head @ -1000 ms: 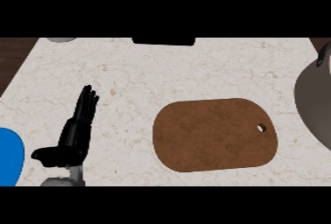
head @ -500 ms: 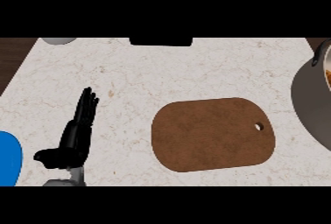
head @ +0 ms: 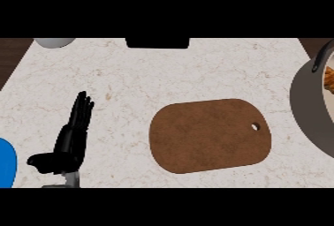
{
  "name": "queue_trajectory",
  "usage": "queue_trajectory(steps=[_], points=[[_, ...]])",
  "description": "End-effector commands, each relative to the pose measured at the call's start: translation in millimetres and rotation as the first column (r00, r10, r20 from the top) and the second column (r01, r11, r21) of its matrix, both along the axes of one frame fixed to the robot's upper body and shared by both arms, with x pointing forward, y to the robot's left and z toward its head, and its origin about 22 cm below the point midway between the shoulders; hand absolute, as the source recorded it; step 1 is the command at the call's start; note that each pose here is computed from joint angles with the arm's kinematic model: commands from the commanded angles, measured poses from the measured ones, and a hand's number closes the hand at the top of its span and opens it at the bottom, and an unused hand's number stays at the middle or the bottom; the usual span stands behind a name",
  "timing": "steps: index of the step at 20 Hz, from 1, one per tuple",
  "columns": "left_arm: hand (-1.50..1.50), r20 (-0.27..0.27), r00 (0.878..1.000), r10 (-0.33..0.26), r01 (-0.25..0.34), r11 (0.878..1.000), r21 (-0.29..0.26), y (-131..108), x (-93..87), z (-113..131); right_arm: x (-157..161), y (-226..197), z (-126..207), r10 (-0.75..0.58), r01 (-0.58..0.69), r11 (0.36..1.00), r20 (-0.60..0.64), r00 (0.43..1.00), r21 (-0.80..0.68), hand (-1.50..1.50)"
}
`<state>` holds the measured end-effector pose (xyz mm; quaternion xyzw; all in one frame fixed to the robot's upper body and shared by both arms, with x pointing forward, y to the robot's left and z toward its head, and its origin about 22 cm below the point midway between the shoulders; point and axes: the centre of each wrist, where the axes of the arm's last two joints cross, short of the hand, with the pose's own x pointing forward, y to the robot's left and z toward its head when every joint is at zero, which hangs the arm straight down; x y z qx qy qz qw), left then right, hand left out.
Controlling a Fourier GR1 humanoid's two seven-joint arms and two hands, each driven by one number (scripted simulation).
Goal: Pick the croissant from the cutting board and place it in the pot
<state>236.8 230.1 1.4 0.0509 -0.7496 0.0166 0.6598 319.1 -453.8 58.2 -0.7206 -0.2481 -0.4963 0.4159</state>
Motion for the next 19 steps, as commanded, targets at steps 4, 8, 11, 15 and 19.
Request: queue_trajectory(steps=[4, 8, 11, 15, 19], points=[[0.00, -0.009, 1.000, 0.018, -0.018, 1.000, -0.003, -12.1, -6.1, -4.8, -44.2, 17.0, -24.1, -0.031, 0.031, 0.994, -0.005, 0.999, -0.106, -1.50], [0.00, 0.005, 1.000, 0.014, -0.014, 1.000, 0.008, -6.2, -4.0, 4.0, -69.8, 31.9, -33.7, -0.044, 0.044, 0.994, -0.007, 0.999, -0.104, -1.50], [0.00, 0.009, 1.000, 0.001, -0.001, 1.000, 0.007, -5.2, -2.5, -10.0, -94.7, 51.2, -45.0, -0.077, 0.076, 0.991, 0.001, 0.997, -0.112, -1.50], [0.00, 0.017, 1.000, 0.000, 0.000, 1.000, 0.002, 6.2, -14.8, 3.7, -117.2, 45.3, -39.3, -0.151, 0.160, 0.973, 0.063, 0.986, -0.164, -1.50], [0.00, 0.003, 1.000, 0.001, -0.001, 1.000, -0.013, -14.3, -8.3, 4.3, -143.5, 44.6, -29.8, -0.171, 0.177, 0.971, 0.053, 0.984, -0.161, -1.50]])
